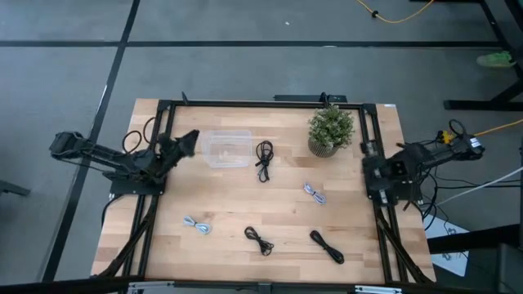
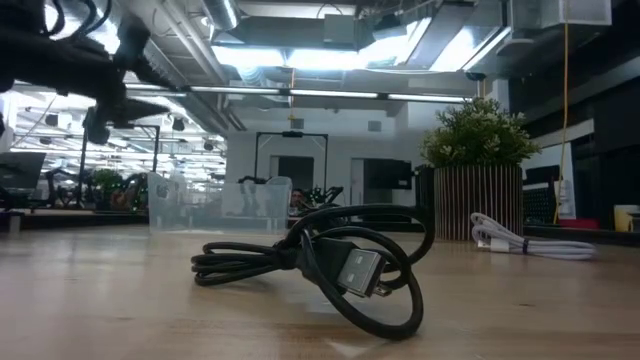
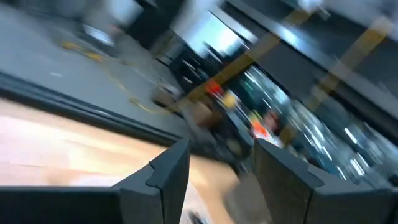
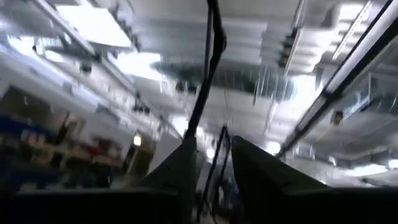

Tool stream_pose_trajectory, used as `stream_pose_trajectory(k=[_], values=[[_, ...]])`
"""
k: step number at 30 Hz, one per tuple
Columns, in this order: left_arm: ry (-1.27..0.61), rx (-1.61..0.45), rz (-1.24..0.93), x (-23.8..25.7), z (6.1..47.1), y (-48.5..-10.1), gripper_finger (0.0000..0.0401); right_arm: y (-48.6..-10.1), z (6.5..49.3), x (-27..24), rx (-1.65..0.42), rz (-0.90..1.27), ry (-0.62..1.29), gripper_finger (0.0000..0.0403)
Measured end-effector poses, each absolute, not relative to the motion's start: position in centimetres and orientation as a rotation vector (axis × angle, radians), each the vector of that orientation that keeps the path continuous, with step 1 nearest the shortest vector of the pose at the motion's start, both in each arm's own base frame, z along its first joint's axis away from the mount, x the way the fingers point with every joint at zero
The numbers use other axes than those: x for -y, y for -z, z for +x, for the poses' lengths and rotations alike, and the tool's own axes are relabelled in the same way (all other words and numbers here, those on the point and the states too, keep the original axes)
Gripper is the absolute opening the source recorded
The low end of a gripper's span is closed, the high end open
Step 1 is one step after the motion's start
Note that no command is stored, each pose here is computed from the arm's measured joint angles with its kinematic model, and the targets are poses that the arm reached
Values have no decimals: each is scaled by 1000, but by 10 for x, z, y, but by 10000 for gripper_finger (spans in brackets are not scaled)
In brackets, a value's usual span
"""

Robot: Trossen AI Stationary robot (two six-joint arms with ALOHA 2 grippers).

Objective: Pick and place USB-C Cables
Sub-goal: Put the purple USB cable into the transparent bin

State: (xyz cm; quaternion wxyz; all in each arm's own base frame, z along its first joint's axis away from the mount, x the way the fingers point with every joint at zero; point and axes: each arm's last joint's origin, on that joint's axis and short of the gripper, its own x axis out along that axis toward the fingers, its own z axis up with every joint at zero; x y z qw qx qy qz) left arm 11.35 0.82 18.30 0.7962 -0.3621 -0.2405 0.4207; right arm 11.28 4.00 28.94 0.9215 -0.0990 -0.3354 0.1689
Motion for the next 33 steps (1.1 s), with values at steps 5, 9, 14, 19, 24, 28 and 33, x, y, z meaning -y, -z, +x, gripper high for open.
stream_pose_trajectory(k=[5,9,14,19,24,28,33], values=[[-1015,514,-798,-16,115,-171,172,-314,160,-42,79,-102,-7,106],[-957,438,-821,-16,119,-163,172,-308,174,-40,-404,117,252,106],[-886,422,-855,-16,121,-164,172,-292,183,-48,-764,380,287,106],[-879,425,-862,-15,121,-164,172,-268,198,-59,-928,473,325,106],[-821,381,-853,-14,123,-164,172,-246,214,-69,-993,477,426,106],[-573,435,-697,-10,126,-194,172,-226,225,-74,-1034,436,521,106],[-303,442,-402,-1,140,-269,172,-200,237,-78,-1116,407,593,106]])
